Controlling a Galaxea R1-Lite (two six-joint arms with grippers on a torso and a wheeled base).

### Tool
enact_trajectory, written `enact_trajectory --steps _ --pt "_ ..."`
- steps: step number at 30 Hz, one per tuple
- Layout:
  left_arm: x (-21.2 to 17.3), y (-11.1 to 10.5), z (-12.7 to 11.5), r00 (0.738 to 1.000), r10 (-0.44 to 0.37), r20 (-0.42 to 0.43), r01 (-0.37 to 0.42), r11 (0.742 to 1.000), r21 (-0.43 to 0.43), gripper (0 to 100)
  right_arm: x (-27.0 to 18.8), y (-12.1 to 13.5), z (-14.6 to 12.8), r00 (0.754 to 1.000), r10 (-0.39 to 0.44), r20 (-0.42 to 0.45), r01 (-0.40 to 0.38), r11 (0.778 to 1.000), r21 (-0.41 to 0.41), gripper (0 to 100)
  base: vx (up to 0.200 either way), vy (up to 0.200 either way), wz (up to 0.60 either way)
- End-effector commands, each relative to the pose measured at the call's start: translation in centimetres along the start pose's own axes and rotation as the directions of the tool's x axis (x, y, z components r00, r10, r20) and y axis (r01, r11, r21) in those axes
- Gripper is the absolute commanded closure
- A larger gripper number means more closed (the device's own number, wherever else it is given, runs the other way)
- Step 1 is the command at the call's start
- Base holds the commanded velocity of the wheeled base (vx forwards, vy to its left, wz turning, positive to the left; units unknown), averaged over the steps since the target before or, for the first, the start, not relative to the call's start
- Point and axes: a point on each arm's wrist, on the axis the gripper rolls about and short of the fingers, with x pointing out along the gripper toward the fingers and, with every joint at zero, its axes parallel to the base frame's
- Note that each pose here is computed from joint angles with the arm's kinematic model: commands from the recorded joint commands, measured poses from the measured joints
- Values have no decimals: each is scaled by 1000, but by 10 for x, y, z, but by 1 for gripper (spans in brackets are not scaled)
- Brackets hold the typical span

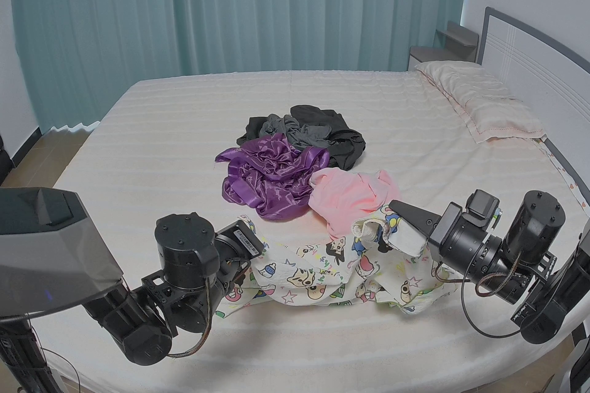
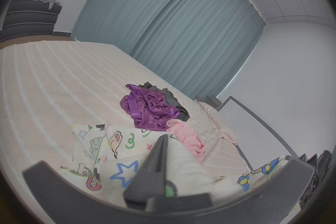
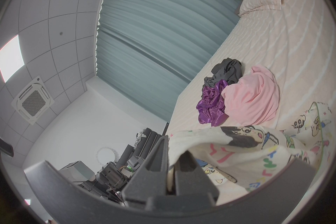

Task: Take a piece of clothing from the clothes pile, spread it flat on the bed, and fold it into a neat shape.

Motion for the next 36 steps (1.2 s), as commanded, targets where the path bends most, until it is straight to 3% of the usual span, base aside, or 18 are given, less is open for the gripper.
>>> enact_trajectory --steps 1,10,18,25,36 --pt "-5 -3 3 1000 -3 11 3 1000 -4 100 -5 11 6 999 43 27 -43 999 -7 100 -200 0 0" --pt "-18 -5 11 1000 -19 20 19 1000 -11 100 -14 24 14 994 92 61 -91 996 -22 100 -200 0 0" --pt "-20 -7 15 998 8 63 -7 1000 -15 100 -15 26 13 994 97 57 -96 995 -23 100 0 0 0" --pt "-21 -4 13 998 17 52 -17 1000 -6 100 -15 26 12 994 98 52 -97 995 -21 100 0 0 0" --pt "-20 -6 17 995 5 104 -2 1000 -30 100 -15 25 12 994 97 49 -96 995 -20 100 0 0 0"
